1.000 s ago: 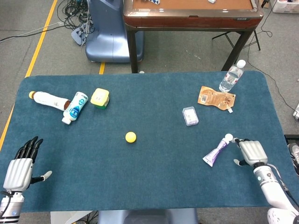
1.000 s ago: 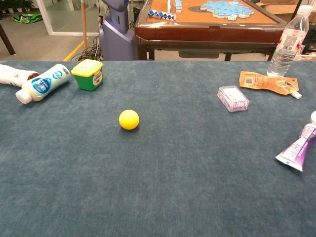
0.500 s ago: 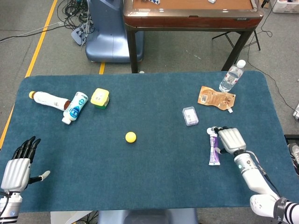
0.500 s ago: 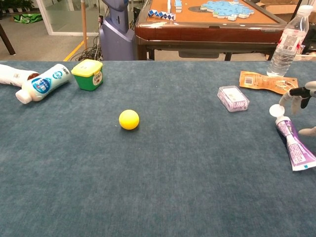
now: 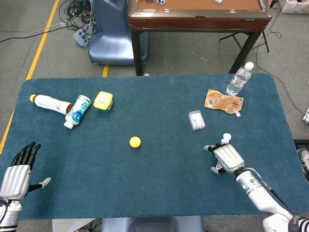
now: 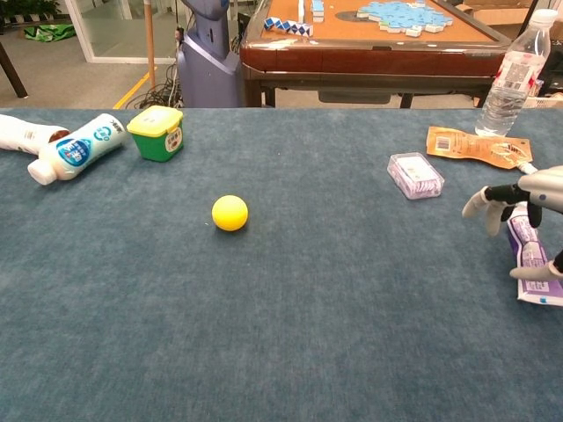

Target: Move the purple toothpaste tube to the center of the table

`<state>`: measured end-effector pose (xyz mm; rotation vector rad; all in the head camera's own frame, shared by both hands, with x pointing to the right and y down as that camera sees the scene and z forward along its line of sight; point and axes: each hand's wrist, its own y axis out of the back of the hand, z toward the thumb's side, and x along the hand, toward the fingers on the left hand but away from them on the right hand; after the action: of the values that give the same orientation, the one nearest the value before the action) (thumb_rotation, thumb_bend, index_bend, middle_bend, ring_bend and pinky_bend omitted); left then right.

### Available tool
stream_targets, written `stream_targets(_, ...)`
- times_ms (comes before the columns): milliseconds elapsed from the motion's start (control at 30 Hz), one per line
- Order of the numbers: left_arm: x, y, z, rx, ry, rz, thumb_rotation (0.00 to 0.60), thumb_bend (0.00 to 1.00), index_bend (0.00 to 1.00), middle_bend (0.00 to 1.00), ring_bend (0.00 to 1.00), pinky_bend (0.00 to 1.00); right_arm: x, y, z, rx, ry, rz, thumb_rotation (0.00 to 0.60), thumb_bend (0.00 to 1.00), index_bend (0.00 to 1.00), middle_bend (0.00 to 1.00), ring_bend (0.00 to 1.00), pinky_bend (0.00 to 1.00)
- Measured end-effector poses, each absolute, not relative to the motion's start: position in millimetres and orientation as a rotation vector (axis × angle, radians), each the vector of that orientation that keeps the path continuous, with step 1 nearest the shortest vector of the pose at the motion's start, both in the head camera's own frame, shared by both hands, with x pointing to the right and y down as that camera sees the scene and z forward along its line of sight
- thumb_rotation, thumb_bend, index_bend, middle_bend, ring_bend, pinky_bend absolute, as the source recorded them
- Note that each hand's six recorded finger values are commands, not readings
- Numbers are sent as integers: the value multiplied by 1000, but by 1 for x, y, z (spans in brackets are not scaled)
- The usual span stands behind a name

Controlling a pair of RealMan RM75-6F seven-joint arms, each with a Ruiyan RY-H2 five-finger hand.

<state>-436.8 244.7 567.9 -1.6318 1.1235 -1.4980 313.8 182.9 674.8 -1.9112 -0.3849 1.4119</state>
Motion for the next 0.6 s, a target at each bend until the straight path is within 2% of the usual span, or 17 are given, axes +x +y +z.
stream_targets(333,-439,247,564,-1629,1135,-1493,600,45,0,0,0,84,302,195,691,-1911,-267,1392,600,275,229,375,276,231)
stream_targets(600,-438,249,564,-1630,1135,-1490,600,45,0,0,0,84,325,200,686,-1841,-196,1446,600,275,229,388,276,207)
